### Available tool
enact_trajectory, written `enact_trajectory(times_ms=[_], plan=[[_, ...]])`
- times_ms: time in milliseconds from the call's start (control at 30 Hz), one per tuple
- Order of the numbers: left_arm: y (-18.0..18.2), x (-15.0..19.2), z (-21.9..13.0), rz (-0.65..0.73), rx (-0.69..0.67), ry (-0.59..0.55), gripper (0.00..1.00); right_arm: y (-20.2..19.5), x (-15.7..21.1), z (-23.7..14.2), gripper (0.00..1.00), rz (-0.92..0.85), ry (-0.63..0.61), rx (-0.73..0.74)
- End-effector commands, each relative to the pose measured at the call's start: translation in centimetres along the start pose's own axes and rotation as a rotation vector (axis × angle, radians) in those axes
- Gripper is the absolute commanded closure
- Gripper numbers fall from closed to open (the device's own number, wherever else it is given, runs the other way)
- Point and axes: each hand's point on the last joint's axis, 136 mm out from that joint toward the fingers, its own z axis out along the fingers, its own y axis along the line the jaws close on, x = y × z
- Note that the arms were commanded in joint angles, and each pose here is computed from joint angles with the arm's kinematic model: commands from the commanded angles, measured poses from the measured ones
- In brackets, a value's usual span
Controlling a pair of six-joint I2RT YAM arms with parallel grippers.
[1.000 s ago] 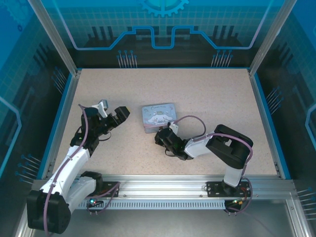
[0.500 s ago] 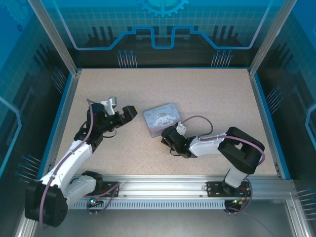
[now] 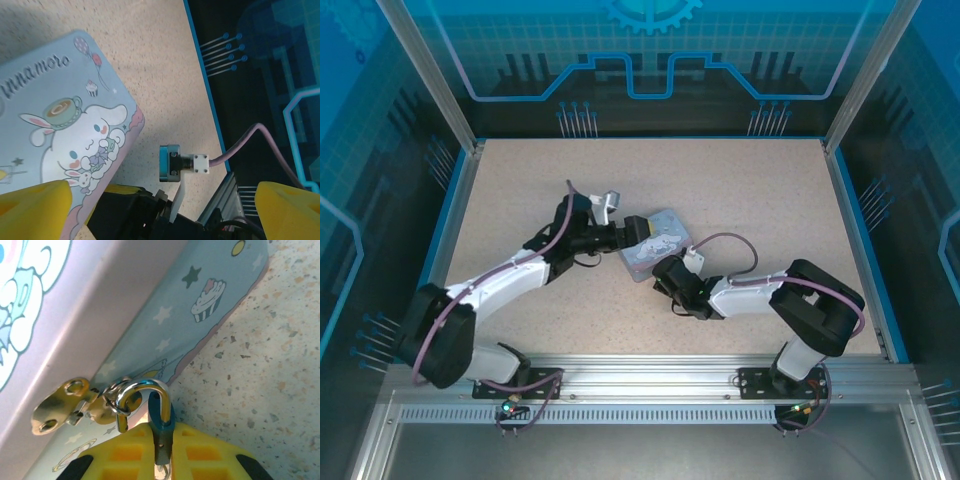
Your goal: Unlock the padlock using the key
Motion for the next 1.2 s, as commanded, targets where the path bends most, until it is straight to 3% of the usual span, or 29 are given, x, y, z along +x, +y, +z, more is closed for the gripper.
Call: enact_trajectory(times_ms=[0, 433, 667, 967, 1167], plan=[[-1.1, 0.3, 1.6, 0.012, 0.052, 0.032, 0.05, -1.7, -0.4, 0.0, 0.88, -0.044, -0.016, 0.032], [4.6, 3.9, 3.4, -0.064, -0.066, 0.115, 0.06, -0.6, -2.5, -0.5, 0.88, -0.088, -0.011, -0.053], [7.0, 5.5, 3.8, -0.098, -0.118, 0.139, 0.06, -0.8, -3.6, -0.6, 0.88, -0.168, 0.015, 0.009], [8.2, 5.6, 4.0, -0.12, -0.16, 0.138, 0.06, -3.0, -4.6, -0.6, 0.86, -0.199, 0.051, 0.083], [8.3, 5.5, 4.3, -0.124, -0.166, 0.139, 0.06, -1.8, -4.3, -0.7, 0.79, -0.326, 0.082, -0.026]])
